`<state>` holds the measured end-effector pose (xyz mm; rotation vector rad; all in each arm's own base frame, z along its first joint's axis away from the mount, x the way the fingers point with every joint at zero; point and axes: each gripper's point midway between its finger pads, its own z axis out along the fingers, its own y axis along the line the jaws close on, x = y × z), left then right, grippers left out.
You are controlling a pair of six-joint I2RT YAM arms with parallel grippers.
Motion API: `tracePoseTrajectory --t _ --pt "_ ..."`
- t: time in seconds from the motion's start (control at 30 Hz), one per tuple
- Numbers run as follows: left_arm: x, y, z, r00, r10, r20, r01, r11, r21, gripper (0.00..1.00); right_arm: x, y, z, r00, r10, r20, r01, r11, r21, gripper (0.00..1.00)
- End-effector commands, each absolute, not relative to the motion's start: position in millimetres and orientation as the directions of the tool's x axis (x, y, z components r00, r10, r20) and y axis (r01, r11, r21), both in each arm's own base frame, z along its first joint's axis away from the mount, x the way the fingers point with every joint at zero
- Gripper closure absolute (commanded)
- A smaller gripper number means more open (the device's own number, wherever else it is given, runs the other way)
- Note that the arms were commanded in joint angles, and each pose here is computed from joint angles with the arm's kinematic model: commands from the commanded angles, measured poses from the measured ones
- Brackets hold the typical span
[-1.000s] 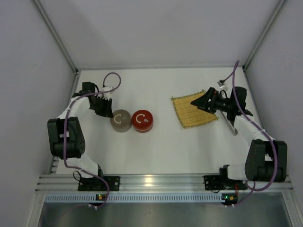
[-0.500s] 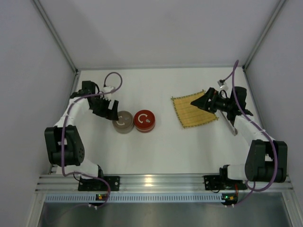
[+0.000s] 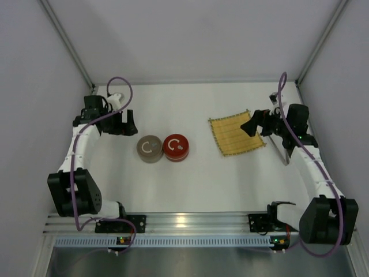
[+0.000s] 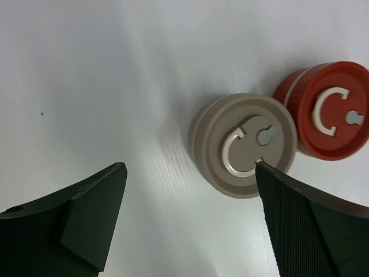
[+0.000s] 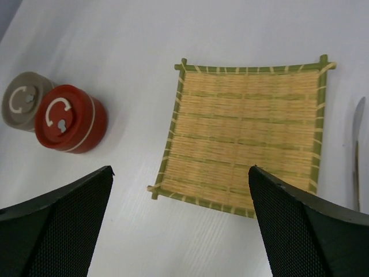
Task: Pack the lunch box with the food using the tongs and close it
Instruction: Reset both arms
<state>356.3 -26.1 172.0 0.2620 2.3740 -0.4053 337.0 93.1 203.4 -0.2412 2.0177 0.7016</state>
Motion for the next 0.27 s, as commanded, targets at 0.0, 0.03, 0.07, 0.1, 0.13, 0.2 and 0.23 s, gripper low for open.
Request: tracePoseTrajectory --t 0.0,0.03,0.07,0.1,0.13,0.2,0.23 --pt "361 -1 167 -0.697 -0.012 -0.717 0.193 0.96 -0.205 0.02 330 72 192 -0.475 -0.045 -0.879 -0.432 0.882 0.188 0.01" --pt "360 3 164 -0.693 -0.016 -0.721 0.185 0.962 -0.2 0.02 330 70 189 -0.478 -0.054 -0.877 -0.428 0.886 0.178 0.01" --pt "362 7 164 -0.68 -0.017 -0.733 0.186 0.963 -0.194 0.02 331 67 186 -0.482 -0.064 -0.874 -0.42 0.892 0.166 0.01" --pt "360 10 165 -0.666 -0.02 -0.746 0.189 0.963 -0.195 0.02 331 66 181 -0.496 -0.067 -0.866 -0.418 0.893 0.17 0.0" --pt "355 15 160 -0.664 -0.041 -0.746 0.187 0.958 -0.219 0.02 332 65 178 -0.503 -0.068 -0.862 -0.414 0.894 0.171 0.01" --pt "355 21 161 -0.653 -0.043 -0.756 0.175 0.963 -0.205 0.02 334 64 176 -0.509 -0.07 -0.858 -0.41 0.896 0.171 0.01" --pt "354 23 163 -0.647 -0.036 -0.762 0.168 0.968 -0.188 0.02 334 63 176 -0.509 -0.071 -0.858 -0.407 0.898 0.167 0.01"
